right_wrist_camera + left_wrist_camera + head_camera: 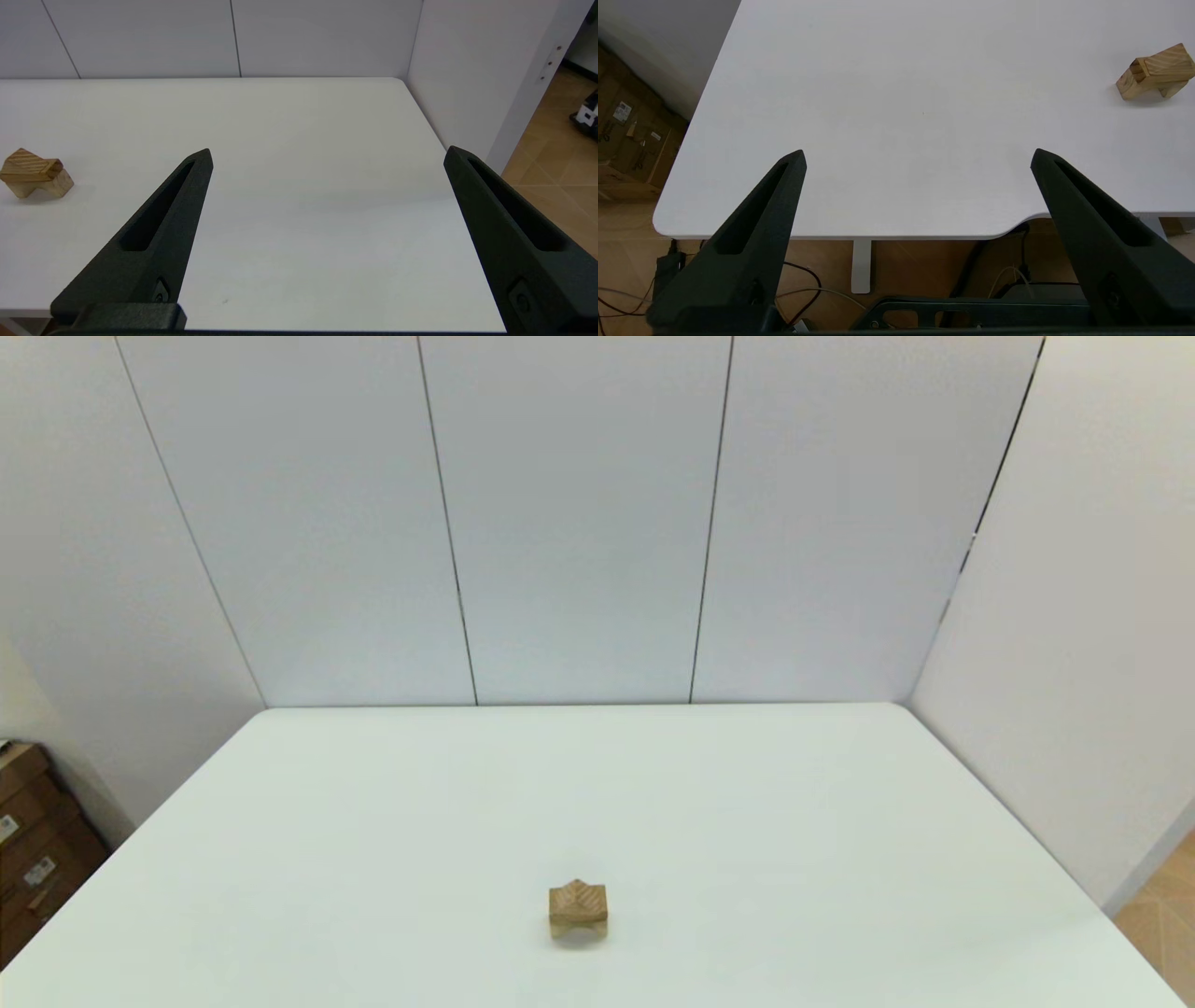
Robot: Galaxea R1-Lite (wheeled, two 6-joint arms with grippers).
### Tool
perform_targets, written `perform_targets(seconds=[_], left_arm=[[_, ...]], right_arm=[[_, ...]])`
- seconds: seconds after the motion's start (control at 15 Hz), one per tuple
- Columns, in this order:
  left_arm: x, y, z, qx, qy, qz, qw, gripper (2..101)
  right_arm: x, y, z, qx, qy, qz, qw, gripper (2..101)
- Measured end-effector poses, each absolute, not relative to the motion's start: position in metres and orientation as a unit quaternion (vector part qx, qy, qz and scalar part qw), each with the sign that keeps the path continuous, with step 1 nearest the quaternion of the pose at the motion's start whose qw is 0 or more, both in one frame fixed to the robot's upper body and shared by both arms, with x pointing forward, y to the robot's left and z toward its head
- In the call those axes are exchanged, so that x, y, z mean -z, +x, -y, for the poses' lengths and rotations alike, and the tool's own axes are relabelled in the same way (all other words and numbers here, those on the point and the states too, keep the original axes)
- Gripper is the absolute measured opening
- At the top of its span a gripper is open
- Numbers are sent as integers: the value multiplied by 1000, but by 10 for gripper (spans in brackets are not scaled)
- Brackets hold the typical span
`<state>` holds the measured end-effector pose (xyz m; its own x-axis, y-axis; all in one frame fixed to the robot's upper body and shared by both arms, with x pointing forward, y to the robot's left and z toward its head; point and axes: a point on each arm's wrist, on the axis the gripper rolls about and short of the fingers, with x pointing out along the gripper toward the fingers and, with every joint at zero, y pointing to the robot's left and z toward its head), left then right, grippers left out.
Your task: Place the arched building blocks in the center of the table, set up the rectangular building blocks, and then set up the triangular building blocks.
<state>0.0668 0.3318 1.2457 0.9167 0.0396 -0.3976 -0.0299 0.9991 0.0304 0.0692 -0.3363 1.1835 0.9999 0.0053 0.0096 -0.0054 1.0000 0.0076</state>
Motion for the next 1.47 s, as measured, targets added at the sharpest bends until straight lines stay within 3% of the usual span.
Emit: perform_targets(seconds=[1.47], left_arm=[[-1187, 66, -334, -7, 8, -123, 992, 978]], right_arm=[[-1184, 69, 336, -3, 4, 5, 1000, 980]])
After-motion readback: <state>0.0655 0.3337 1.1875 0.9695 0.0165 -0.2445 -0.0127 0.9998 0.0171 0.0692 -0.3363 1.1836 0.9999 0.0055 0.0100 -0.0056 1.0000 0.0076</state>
